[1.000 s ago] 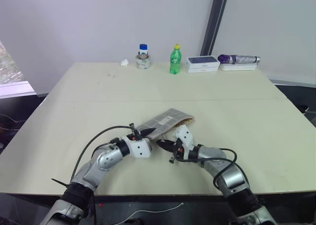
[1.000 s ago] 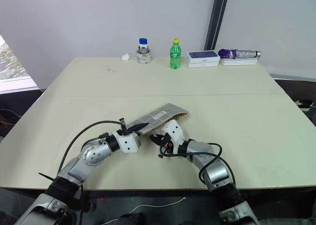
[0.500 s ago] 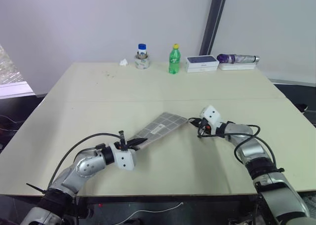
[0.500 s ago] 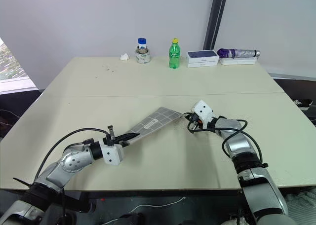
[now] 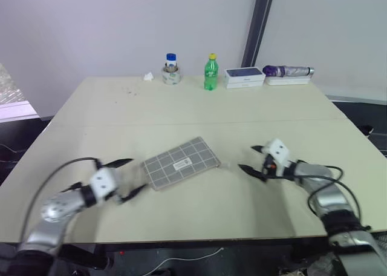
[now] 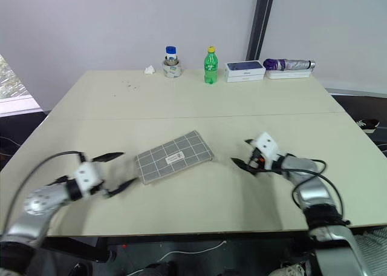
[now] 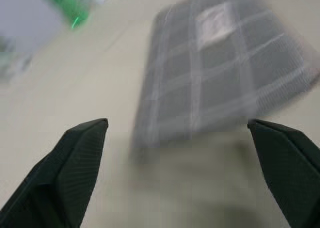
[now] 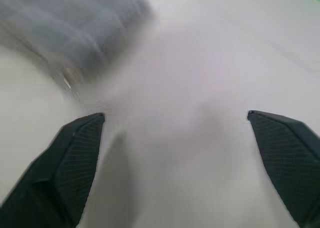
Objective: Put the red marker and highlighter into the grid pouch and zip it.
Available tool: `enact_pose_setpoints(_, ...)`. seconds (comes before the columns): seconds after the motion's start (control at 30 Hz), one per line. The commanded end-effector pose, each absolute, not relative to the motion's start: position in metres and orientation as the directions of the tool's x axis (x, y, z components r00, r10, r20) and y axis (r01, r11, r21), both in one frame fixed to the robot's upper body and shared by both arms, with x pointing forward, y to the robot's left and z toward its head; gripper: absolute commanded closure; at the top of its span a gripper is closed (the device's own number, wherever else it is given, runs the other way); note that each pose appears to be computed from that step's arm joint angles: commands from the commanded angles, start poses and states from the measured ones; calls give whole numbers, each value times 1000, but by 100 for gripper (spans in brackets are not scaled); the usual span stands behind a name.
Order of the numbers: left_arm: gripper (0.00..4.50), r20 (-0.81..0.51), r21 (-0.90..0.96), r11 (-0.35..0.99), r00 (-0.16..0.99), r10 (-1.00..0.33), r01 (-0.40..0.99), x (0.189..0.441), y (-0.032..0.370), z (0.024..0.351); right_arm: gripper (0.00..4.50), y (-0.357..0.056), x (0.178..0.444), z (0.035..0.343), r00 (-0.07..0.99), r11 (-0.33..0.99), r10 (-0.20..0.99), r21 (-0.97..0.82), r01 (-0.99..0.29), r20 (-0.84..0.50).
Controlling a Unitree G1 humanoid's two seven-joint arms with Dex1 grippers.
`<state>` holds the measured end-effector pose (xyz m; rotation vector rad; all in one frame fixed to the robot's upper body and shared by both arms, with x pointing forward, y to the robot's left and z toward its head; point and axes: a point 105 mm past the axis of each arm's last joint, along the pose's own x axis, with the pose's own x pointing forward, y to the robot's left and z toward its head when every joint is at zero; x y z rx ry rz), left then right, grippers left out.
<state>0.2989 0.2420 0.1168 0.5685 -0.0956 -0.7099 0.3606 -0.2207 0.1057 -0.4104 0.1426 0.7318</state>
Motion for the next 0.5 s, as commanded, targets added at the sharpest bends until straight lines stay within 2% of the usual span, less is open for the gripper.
enact_pose_setpoints(0.03,5,-1,415,735,808,-589,537,287,264,136,0,-223,347,137,716,638,673,-345,-688,-182)
enact_pose_setpoints(0.2,5,16,342,846,898,-440,409,283,294,141,0,-245,331,152,713,674,690,-245,-697,-129)
enact_pose_setpoints(0.3,5,-8,342,877,934,-356,337,279,310,140,0,-262,333,161,753,719,650,-237,-653,-103)
enact_pose_setpoints(0.5,5,0,276,909,946,-325,312,267,314,136,0,-263,339,159,763,734,641,-220,-642,-85)
